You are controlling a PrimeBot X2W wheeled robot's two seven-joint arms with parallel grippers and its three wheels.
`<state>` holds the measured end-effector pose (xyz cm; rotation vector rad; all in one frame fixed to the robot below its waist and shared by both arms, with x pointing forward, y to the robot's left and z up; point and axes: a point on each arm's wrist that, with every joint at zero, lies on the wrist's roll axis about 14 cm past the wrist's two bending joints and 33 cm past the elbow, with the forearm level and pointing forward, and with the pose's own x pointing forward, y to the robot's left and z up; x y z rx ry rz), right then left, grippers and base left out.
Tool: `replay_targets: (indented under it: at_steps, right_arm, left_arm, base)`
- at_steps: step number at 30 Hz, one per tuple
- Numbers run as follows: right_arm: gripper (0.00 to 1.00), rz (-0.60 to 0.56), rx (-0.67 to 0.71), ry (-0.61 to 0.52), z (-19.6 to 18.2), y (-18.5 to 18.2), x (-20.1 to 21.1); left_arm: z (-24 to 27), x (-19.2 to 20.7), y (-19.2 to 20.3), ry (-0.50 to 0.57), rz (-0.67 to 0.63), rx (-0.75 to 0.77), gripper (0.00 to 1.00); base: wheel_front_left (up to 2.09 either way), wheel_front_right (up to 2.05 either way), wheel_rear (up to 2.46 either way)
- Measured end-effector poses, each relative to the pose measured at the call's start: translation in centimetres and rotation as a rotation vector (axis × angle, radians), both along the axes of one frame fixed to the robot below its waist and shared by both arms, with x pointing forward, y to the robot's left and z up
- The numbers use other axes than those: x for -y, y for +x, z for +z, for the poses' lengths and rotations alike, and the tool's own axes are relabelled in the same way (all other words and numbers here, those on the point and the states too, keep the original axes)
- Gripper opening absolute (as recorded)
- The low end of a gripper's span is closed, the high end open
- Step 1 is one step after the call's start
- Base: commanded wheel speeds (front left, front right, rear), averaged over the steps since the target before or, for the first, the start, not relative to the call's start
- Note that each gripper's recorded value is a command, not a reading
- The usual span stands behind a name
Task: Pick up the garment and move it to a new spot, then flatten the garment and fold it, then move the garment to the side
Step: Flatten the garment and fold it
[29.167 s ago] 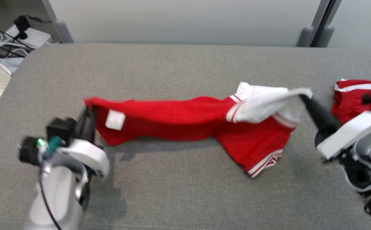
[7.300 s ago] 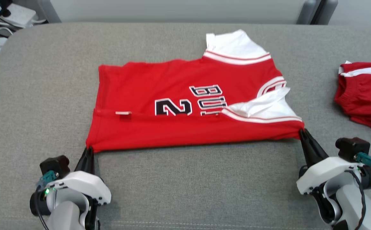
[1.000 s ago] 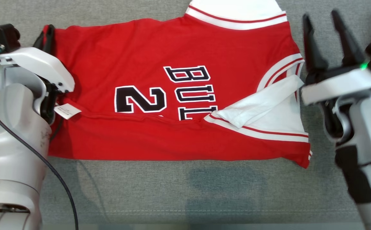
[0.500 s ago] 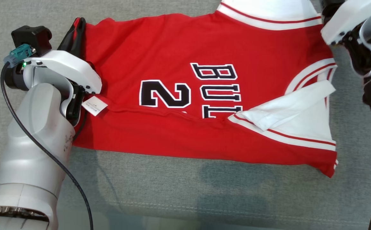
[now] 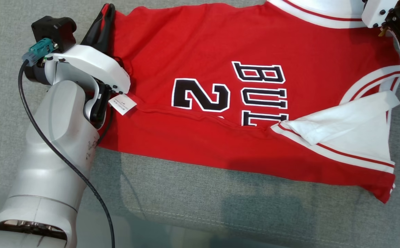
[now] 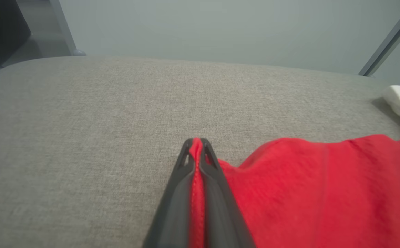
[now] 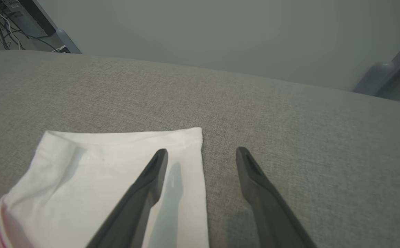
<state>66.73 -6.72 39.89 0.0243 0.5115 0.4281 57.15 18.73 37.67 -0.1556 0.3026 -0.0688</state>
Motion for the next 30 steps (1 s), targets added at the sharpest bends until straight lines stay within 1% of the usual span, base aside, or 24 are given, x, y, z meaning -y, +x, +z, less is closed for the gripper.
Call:
replay_targets:
  at_steps: [10, 11, 13, 14, 15, 16, 17, 18, 19, 24, 30]
  right_arm:
    - [0.99, 0.018, -0.069, -0.018, -2.0, 0.4, -1.1]
    - [0.92, 0.018, -0.073, -0.016, -2.0, 0.5, -1.2]
    - [0.74, 0.028, -0.07, -0.024, -2.0, 0.6, -1.4]
    - [0.42, 0.031, -0.065, -0.026, -2.0, 0.6, -1.5]
    - [0.35, 0.032, -0.051, -0.026, -1.8, 0.8, -1.5]
    - [0.25, 0.034, -0.045, -0.028, -1.8, 0.8, -1.5]
    - [0.18, 0.034, -0.04, -0.028, -1.8, 0.9, -1.5]
    - [0.07, 0.033, -0.03, -0.025, -1.7, 1.0, -1.4]
    - [0.0, 0.031, -0.021, -0.023, -1.6, 1.1, -1.3]
    - [0.0, 0.017, 0.029, 0.004, -0.6, 1.4, -0.8]
    - [0.0, 0.024, 0.117, 0.075, 2.2, 1.3, -1.0]
  left_arm:
    - [0.1, -0.3, 0.0, 0.003, 0.007, 0.014, 0.0]
    - [0.1, -0.2, 0.0, 0.001, 0.006, 0.013, 0.0]
    - [0.0, 0.0, 0.0, -0.002, 0.003, 0.014, 0.0]
    - [0.0, 0.0, 0.1, -0.003, 0.002, 0.016, 0.0]
    - [0.0, 0.1, 0.1, -0.003, 0.002, 0.016, 0.0]
    - [0.0, 0.1, 0.1, -0.004, 0.001, 0.016, 0.0]
    - [0.0, 0.1, 0.1, -0.004, 0.001, 0.017, 0.0]
    - [0.0, 0.1, 0.2, -0.004, 0.001, 0.017, 0.0]
    - [-0.1, 0.1, 0.2, -0.005, 0.001, 0.017, 0.0]
    - [-0.1, -0.1, 0.4, -0.006, 0.007, 0.02, 0.0]
    - [0.1, -1.3, 0.1, -0.004, 0.038, 0.025, 0.0]
  base:
    - [0.0, 0.0, 0.0]
    - [0.0, 0.0, 0.0]
    - [0.0, 0.0, 0.0]
    - [0.0, 0.0, 0.0]
    - [0.0, 0.0, 0.0]
    - [0.0, 0.0, 0.0]
    - [0.0, 0.0, 0.0]
    - [0.0, 0.0, 0.0]
    - [0.0, 0.0, 0.0]
    - [0.0, 0.0, 0.0]
    - [0.0, 0.0, 0.0]
